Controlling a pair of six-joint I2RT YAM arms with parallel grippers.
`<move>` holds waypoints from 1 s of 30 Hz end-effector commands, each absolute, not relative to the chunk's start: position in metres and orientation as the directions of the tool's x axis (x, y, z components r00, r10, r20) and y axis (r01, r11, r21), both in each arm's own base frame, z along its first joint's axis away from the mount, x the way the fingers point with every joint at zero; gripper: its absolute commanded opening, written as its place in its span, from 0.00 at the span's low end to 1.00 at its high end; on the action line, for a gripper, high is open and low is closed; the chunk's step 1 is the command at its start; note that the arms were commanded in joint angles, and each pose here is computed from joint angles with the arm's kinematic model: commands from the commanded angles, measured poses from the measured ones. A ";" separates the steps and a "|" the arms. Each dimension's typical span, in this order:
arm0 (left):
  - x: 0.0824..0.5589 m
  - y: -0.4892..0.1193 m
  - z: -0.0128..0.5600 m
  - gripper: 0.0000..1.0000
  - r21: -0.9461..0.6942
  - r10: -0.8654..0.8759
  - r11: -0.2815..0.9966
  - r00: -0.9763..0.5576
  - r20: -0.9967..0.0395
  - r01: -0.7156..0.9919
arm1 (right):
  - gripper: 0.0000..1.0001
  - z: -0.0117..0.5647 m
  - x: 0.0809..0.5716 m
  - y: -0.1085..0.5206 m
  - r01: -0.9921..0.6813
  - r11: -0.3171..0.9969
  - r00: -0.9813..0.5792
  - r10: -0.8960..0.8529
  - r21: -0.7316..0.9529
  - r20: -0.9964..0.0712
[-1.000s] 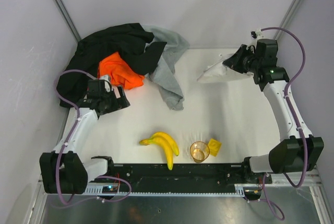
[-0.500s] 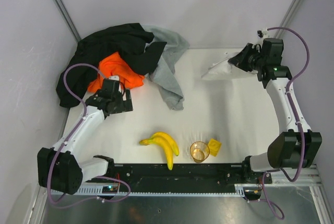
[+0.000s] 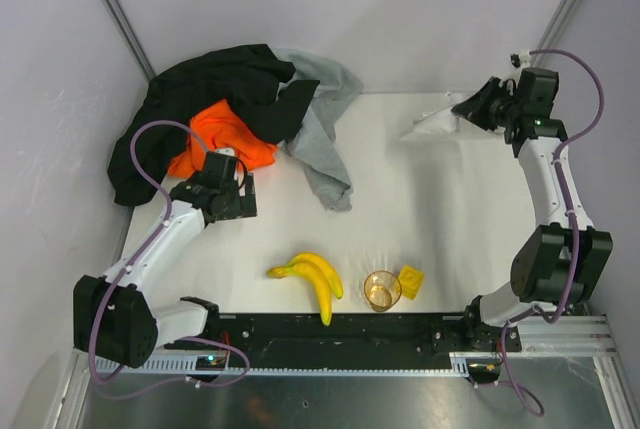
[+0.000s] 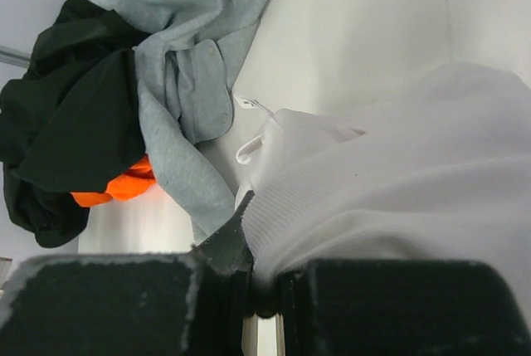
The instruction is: Pick out a specific cloth from the pile
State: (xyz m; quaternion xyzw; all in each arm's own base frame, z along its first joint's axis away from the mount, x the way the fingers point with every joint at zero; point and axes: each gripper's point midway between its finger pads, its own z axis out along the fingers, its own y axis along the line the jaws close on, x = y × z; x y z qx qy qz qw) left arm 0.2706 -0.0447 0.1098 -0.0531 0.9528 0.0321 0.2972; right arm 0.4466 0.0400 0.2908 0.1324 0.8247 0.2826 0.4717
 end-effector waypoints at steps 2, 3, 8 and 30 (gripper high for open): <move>0.282 -0.051 0.127 1.00 0.014 -0.076 0.994 -0.789 -0.609 -0.106 | 0.00 0.238 0.449 0.039 -0.008 0.794 -0.588 0.488 0.608 -0.645; 0.282 -0.051 0.127 1.00 0.012 -0.075 0.994 -0.790 -0.609 -0.104 | 0.00 0.221 0.448 0.039 0.017 0.792 -0.612 0.491 0.610 -0.620; 0.282 -0.052 0.127 1.00 0.008 -0.075 0.995 -0.791 -0.607 -0.100 | 0.00 0.152 0.431 0.041 0.118 0.781 -0.707 0.500 0.613 -0.500; 0.281 -0.054 0.131 1.00 -0.009 -0.082 0.995 -0.783 -0.617 -0.098 | 0.66 0.070 0.330 0.063 0.212 0.760 -0.810 0.488 0.614 -0.325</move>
